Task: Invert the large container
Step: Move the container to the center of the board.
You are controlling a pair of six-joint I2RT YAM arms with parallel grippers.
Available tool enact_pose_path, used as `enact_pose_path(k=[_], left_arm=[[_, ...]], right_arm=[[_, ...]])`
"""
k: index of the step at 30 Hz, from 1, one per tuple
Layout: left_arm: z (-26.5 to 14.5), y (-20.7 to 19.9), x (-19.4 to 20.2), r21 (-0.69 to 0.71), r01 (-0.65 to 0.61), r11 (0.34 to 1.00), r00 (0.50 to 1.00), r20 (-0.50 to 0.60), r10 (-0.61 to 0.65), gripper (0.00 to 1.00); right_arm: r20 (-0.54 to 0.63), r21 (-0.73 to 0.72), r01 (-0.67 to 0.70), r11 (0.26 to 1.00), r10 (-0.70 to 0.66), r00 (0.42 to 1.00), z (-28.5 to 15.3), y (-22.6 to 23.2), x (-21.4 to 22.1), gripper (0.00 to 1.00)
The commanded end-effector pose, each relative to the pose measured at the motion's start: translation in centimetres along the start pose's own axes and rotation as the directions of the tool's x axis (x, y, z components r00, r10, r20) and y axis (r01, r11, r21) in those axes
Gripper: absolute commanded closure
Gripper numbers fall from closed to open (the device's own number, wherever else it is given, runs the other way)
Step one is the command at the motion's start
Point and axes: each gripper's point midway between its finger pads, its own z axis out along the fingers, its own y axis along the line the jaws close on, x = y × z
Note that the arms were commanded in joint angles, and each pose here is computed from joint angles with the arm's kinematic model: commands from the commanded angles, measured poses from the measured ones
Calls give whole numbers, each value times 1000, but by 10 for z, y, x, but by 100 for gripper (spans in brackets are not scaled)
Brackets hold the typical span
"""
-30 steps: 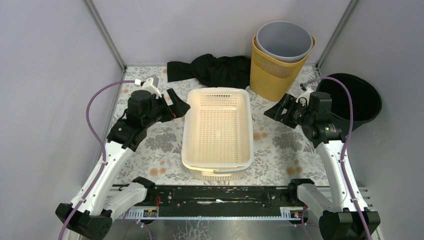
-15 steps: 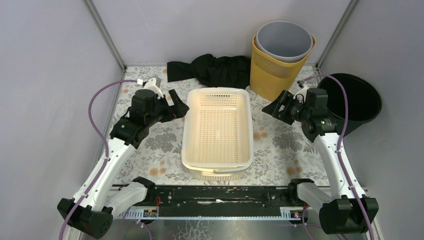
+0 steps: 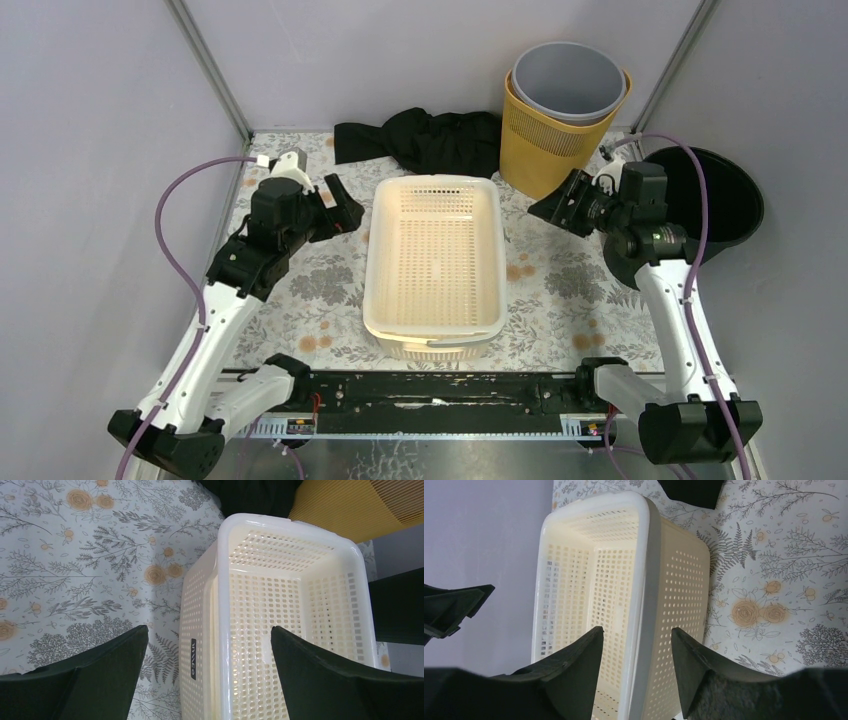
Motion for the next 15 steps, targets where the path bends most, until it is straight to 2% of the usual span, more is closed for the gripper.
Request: enact_pose_path(k=[1, 15], left_arm=[[-5, 3, -8, -23, -36, 999, 999, 12, 36, 0], [12, 2, 13, -59, -112, 992, 991, -78, 107, 0]], right_arm=[[-24, -17, 66, 998, -66, 998, -11, 18, -4, 42], [-119, 167, 247, 955, -229, 966, 7, 19, 14, 49]])
